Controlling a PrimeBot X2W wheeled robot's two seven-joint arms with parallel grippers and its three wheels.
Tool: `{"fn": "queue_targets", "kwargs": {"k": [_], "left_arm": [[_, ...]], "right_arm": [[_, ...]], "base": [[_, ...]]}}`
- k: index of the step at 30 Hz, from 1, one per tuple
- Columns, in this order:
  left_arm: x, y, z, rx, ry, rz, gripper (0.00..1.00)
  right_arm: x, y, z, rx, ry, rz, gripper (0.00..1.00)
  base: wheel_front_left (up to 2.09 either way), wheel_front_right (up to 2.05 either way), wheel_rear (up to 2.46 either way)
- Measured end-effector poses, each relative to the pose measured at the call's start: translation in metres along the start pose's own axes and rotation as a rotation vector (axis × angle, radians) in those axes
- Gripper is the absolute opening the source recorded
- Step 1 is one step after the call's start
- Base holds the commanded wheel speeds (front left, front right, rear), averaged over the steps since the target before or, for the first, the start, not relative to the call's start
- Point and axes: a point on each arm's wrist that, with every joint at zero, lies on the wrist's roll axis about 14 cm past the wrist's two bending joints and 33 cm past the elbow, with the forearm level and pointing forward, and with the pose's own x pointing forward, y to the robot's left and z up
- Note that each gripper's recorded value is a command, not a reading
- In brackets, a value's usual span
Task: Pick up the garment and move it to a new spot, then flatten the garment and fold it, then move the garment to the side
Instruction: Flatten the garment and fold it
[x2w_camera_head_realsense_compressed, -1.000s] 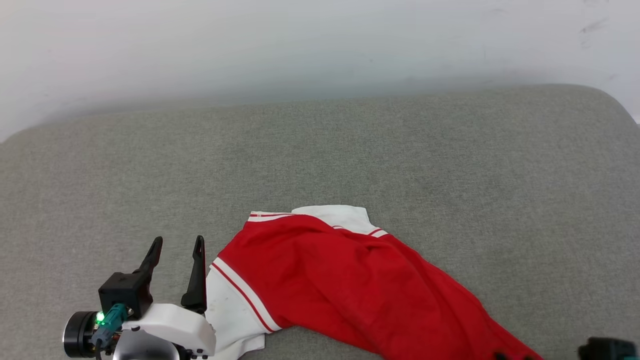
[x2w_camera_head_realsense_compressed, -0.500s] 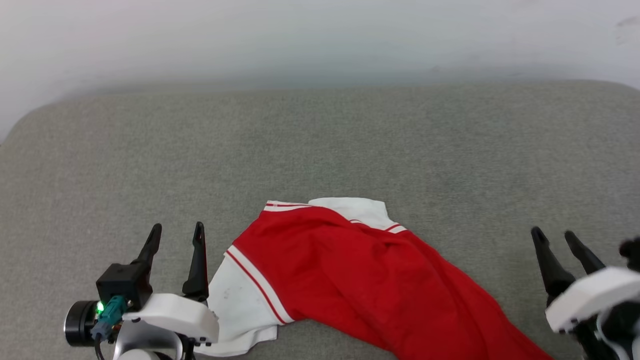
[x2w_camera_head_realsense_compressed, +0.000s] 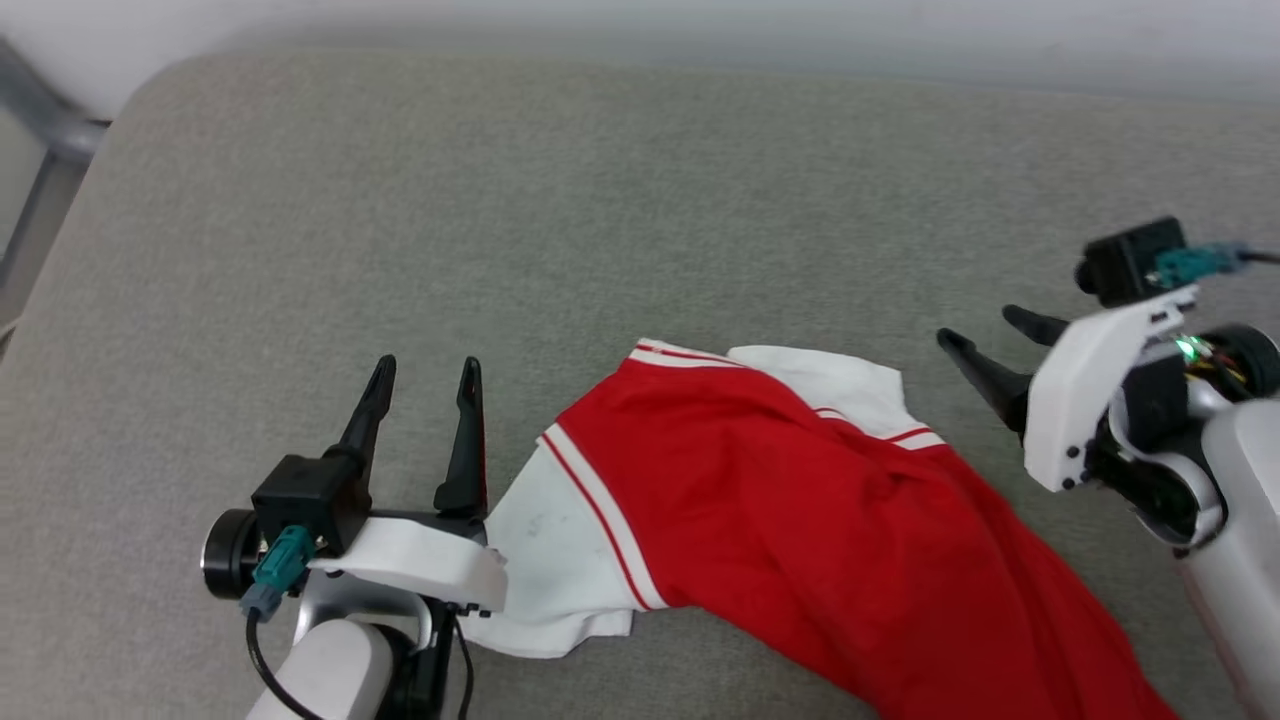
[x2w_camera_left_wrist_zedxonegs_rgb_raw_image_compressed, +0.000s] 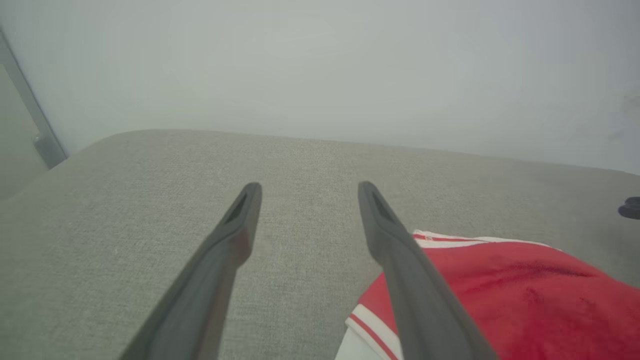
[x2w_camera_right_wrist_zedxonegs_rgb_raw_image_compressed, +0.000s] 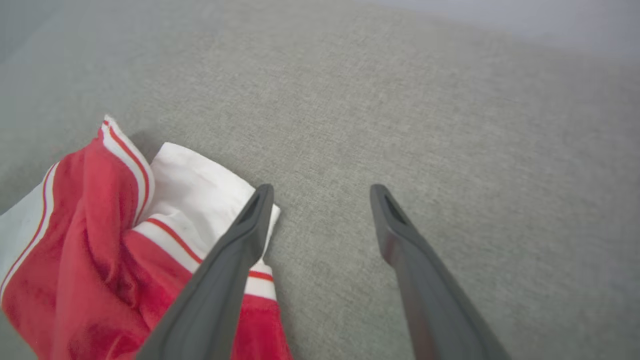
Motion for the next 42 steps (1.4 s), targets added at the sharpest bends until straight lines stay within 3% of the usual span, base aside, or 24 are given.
{"fn": "queue_targets", "kwargs": {"k": [11, 19, 21, 25, 30, 38, 42], "left_arm": [[0.004, 0.019, -0.015, -0.004, 0.019, 0.068, 1.0], [0.002, 0.026, -0.022, 0.001, 0.036, 0.093, 1.0], [0.002, 0.026, -0.023, -0.002, 0.036, 0.094, 1.0], [0.002, 0.027, -0.023, -0.002, 0.036, 0.095, 1.0], [0.002, 0.027, -0.019, 0.002, 0.024, 0.095, 1.0], [0.001, 0.017, -0.018, 0.009, 0.023, 0.053, 1.0], [0.004, 0.006, -0.014, 0.007, 0.016, 0.017, 1.0]], "right_arm": [[0.061, 0.077, -0.026, -0.241, 0.28, 0.284, 1.0], [0.064, 0.075, -0.073, -0.276, 0.527, 0.308, 1.0], [0.064, 0.076, -0.076, -0.268, 0.552, 0.313, 0.0], [0.066, 0.076, -0.073, -0.246, 0.536, 0.318, 0.0], [0.072, 0.068, -0.042, -0.204, 0.389, 0.285, 0.0], [0.051, -0.004, 0.024, -0.122, 0.121, 0.082, 0.0], [0.021, -0.057, 0.014, -0.021, 0.075, -0.059, 0.0]], "base": [[0.0, 0.0, 0.0], [0.0, 0.0, 0.0], [0.0, 0.0, 0.0], [0.0, 0.0, 0.0], [0.0, 0.0, 0.0], [0.0, 0.0, 0.0], [0.0, 0.0, 0.0]]}}
